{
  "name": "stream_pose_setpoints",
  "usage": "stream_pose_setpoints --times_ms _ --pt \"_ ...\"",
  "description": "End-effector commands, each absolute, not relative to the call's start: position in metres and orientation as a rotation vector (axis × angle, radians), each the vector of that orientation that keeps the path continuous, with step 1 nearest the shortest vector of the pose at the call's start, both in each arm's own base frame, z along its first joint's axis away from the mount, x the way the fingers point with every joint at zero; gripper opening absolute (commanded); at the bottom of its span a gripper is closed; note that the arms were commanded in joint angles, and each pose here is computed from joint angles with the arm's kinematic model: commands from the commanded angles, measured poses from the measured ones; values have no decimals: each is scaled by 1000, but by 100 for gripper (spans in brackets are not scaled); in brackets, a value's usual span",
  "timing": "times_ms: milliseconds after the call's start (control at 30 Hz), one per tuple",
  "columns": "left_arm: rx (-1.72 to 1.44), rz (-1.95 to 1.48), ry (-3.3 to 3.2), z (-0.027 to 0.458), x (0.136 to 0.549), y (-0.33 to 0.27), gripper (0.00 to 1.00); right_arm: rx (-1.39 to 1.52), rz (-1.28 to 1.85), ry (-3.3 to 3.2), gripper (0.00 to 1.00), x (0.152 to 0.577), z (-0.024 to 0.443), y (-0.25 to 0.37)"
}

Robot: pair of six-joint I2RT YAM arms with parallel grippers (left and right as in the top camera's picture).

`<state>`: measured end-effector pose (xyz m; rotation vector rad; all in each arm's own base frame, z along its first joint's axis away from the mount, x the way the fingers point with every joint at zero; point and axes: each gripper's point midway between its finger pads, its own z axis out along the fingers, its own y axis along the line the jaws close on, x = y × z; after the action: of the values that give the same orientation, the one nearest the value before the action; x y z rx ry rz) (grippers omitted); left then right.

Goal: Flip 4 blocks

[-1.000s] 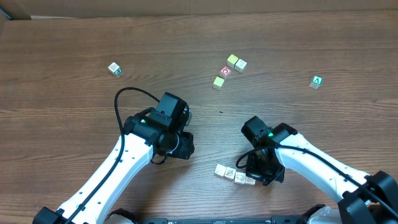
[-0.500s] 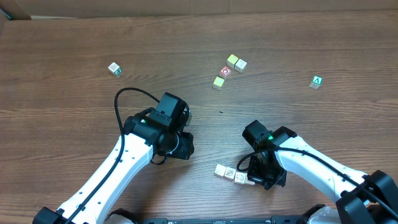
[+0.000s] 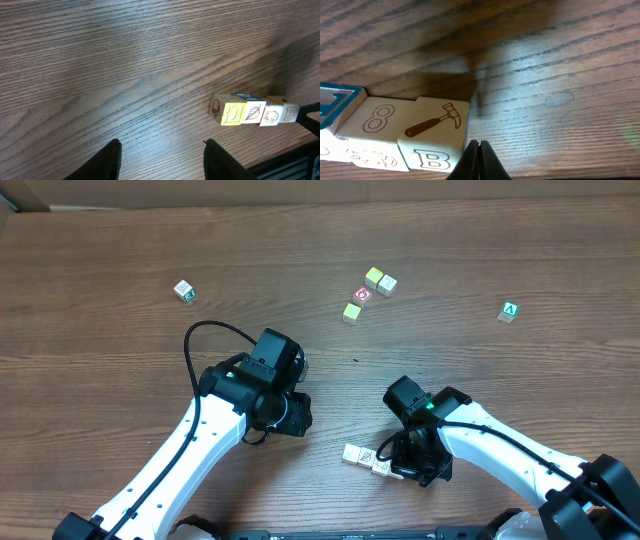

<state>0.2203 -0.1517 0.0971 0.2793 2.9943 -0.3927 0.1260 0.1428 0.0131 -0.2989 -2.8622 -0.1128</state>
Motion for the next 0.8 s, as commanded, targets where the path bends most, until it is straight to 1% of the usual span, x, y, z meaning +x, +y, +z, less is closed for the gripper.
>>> stream_pose_setpoints --times_ms 0,200,367,500,633,767 --pt "307 -395 3008 93 216 -150 45 -295 -139 -2880 4 128 15 146" --pt "307 -394 3010 93 216 -150 45 -328 -31 -2943 4 139 17 133" --pt "307 -395 3008 93 216 -150 45 -381 43 -2988 4 159 36 123" --pt "308 -395 2998 94 219 -151 46 -363 -36 -2991 4 169 49 133" --pt "322 -390 2982 94 222 -151 47 -317 -89 -2965 4 160 51 146" --pt "335 -382 2970 94 224 -151 47 -300 -129 -2998 4 167 50 153"
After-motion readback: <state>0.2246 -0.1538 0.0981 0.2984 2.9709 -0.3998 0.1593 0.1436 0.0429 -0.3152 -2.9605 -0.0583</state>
